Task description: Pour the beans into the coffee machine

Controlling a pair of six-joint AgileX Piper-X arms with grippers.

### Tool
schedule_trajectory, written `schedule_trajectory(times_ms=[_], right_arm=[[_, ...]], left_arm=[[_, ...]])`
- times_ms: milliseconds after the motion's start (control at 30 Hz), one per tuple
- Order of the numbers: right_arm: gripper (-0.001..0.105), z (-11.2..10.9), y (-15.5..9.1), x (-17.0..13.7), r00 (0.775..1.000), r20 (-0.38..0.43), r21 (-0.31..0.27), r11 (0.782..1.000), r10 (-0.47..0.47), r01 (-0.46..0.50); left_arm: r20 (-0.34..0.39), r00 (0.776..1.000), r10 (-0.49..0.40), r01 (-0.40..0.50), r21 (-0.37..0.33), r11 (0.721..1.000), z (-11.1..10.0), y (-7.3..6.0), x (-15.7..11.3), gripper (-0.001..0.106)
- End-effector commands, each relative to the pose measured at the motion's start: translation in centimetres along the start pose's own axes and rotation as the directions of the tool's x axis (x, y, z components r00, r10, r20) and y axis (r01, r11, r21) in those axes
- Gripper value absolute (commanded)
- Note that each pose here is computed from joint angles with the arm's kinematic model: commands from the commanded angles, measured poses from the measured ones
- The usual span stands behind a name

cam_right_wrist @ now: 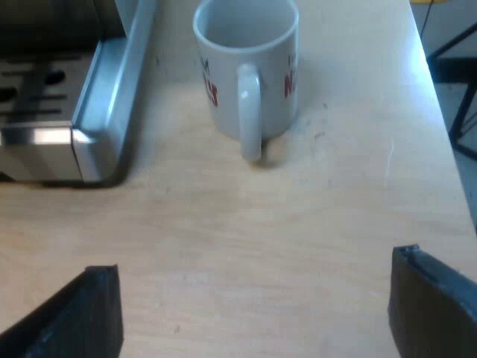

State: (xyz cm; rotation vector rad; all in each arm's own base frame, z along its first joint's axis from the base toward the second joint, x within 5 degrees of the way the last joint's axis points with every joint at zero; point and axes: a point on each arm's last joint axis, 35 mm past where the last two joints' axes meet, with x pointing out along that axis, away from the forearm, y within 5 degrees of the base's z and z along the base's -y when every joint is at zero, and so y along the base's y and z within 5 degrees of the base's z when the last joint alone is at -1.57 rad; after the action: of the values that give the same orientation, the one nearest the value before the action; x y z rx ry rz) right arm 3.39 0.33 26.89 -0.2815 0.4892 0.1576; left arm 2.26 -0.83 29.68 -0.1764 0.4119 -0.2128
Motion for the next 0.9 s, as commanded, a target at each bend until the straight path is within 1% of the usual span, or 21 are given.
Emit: schedule_trajectory(times_ms=[33,100,133,200,233,267,333,400,433,500,533,567,633,700,733,800,833,900], right_arm=[[0.079,1.4,-0.2,-1.3,0.998,0.057,-0.021,0.999,0.040,-0.039],[0.079,2.2,-0.3,-1.7,0.995,0.073,-0.028,0.997,0.071,-0.069],[0.079,2.7,-0.3,-2.0,0.993,0.082,-0.041,0.995,0.090,-0.086],[0.079,3.1,-0.4,-2.1,0.991,0.087,-0.046,0.994,0.104,-0.101],[0.079,3.9,-0.5,-2.4,0.986,0.100,-0.051,0.990,0.133,-0.128],[0.079,4.0,-0.5,-2.5,0.985,0.104,-0.052,0.990,0.136,-0.132],[0.079,5.2,-0.6,-2.8,0.974,0.130,-0.071,0.981,0.187,-0.179],[0.079,5.7,-0.7,-2.9,0.966,0.149,-0.090,0.975,0.213,-0.202],[0.079,6.5,-0.7,-2.9,0.956,0.172,-0.101,0.970,0.237,-0.222],[0.079,7.6,-0.8,-2.9,0.940,0.203,-0.136,0.958,0.275,-0.251],[0.079,8.0,-0.8,-2.8,0.933,0.207,-0.172,0.950,0.293,-0.260],[0.079,8.2,-0.8,-2.7,0.932,0.203,-0.183,0.947,0.301,-0.265],[0.079,8.9,-0.7,-2.3,0.919,0.202,-0.237,0.927,0.339,-0.290],[0.079,9.2,-0.5,-2.0,0.909,0.194,-0.260,0.913,0.369,-0.315],[0.079,9.6,-0.3,-1.5,0.898,0.184,-0.275,0.898,0.399,-0.343],[0.079,9.7,-0.1,-1.2,0.892,0.180,-0.282,0.891,0.414,-0.356],[0.079,10.1,0.3,-0.6,0.878,0.165,-0.300,0.870,0.450,-0.390],[0.079,10.4,0.6,0.0,0.865,0.154,-0.314,0.854,0.477,-0.415]], left_arm=[[0.052,0.998,0.020,-0.020,0.001,1.000,1.2,-0.2,-0.7,0.067],[0.083,0.996,0.024,-0.025,0.007,1.000,1.7,-0.4,-1.2,0.067],[0.102,0.994,0.034,-0.035,0.009,0.999,2.0,-0.4,-1.5,0.067],[0.119,0.992,0.040,-0.042,0.011,0.999,2.3,-0.5,-1.7,0.067],[0.135,0.989,0.060,-0.062,0.010,0.998,2.6,-0.5,-1.9,0.067],[0.136,0.989,0.062,-0.064,0.010,0.998,2.7,-0.5,-1.9,0.067],[0.128,0.990,0.064,-0.066,0.009,0.998,3.1,-0.5,-1.5,0.067],[0.110,0.992,0.067,-0.068,0.006,0.998,3.4,-0.4,-0.9,0.067],[0.095,0.993,0.070,-0.070,0.003,0.998,3.5,-0.3,-0.6,0.067],[0.086,0.994,0.068,-0.069,0.002,0.998,3.8,-0.3,-0.1,0.067],[0.079,0.995,0.067,-0.067,0.002,0.998,4.0,-0.2,0.2,0.067],[0.075,0.995,0.068,-0.068,0.001,0.998,4.0,-0.2,0.3,0.067],[0.066,0.996,0.060,-0.061,0.000,0.998,4.3,-0.2,0.8,0.067],[0.058,0.997,0.058,-0.058,-0.001,0.998,4.5,-0.1,1.1,0.067],[0.054,0.997,0.058,-0.058,-0.002,0.998,4.5,-0.1,1.3,0.067],[0.049,0.997,0.060,-0.059,-0.002,0.998,4.6,-0.1,1.5,0.067],[0.047,0.997,0.060,-0.060,-0.003,0.998,4.7,0.0,1.7,0.067],[0.046,0.997,0.057,-0.057,-0.003,0.998,4.8,0.0,1.8,0.067]])
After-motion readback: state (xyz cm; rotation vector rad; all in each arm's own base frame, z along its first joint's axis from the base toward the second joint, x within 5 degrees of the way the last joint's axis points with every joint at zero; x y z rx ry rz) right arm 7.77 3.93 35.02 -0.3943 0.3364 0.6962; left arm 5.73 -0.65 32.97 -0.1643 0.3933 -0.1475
